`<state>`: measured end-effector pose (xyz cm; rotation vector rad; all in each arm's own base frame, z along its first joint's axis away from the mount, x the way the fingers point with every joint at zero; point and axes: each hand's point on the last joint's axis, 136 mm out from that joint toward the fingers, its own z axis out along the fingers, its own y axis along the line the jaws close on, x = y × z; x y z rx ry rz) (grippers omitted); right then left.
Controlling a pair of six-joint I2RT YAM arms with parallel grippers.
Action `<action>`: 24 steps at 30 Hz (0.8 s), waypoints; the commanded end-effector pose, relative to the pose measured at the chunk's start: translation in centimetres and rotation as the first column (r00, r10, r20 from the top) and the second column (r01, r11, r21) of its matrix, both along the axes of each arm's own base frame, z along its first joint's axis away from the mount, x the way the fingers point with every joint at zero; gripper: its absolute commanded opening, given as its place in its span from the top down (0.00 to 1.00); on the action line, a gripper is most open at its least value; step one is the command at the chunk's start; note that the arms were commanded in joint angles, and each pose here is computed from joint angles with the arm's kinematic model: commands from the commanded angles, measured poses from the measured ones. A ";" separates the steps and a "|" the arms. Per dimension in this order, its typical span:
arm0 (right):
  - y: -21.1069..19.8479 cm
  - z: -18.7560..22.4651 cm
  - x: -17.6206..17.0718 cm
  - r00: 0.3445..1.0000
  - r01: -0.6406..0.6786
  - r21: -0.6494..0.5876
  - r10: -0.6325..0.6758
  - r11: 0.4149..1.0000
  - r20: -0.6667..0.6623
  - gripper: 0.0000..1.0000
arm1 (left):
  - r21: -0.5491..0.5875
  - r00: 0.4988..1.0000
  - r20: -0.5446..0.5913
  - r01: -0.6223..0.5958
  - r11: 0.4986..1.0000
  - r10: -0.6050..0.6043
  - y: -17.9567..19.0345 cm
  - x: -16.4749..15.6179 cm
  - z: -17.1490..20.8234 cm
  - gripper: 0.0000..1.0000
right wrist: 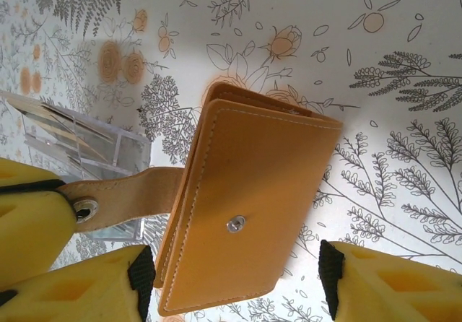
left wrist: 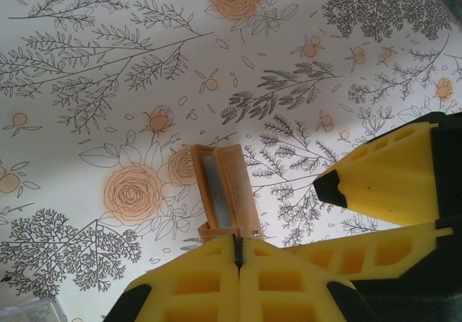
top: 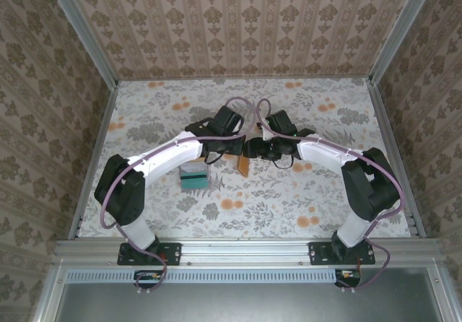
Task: Take the credit cards out of the card holder
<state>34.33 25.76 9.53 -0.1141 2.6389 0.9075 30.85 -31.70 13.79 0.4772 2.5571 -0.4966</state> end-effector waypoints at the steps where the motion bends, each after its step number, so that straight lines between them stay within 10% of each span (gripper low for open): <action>1: 1.2 0.1 0.1 1.000 -0.017 0.072 0.018 0.997 -0.019 0.37 | -0.058 0.999 0.036 0.040 0.998 -0.038 -1.5 -0.2 2.3 1.00; 24: 0.9 -1.3 0.3 0.997 0.009 0.073 -0.003 0.997 -0.078 0.57 | -0.057 0.997 0.049 0.056 0.997 -0.053 -2.1 -0.2 2.8 1.00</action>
